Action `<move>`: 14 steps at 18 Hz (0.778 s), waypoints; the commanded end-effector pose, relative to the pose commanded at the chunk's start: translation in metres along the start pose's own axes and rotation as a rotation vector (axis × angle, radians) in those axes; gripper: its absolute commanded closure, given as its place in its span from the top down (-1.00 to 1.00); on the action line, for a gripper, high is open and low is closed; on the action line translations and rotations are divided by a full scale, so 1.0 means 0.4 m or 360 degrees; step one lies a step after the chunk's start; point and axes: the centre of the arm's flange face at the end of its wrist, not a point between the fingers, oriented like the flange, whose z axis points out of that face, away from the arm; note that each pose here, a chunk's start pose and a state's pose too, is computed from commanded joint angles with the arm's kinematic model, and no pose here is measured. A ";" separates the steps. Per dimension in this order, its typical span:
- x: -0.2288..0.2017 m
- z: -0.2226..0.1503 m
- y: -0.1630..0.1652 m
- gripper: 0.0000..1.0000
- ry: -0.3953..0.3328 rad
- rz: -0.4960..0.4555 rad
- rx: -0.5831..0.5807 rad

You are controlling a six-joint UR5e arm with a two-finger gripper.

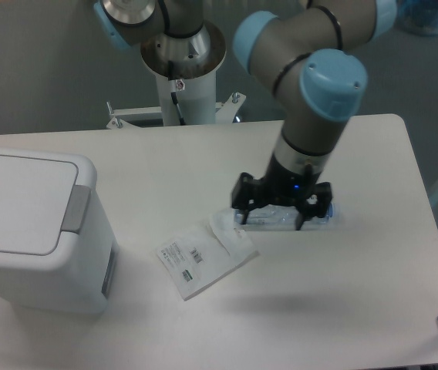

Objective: Open the trash can
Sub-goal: 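Swing the gripper over to the white trash can's lid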

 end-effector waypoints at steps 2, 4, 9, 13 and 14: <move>0.039 0.006 -0.004 1.00 0.0016 -0.0026 -0.0014; 0.074 -0.001 -0.009 1.00 0.0058 -0.0038 0.0005; 0.204 -0.054 -0.055 1.00 0.0149 -0.0123 0.0103; 0.269 -0.087 -0.054 1.00 0.0223 -0.0085 0.0150; 0.280 -0.089 -0.053 1.00 0.0240 -0.0077 0.0155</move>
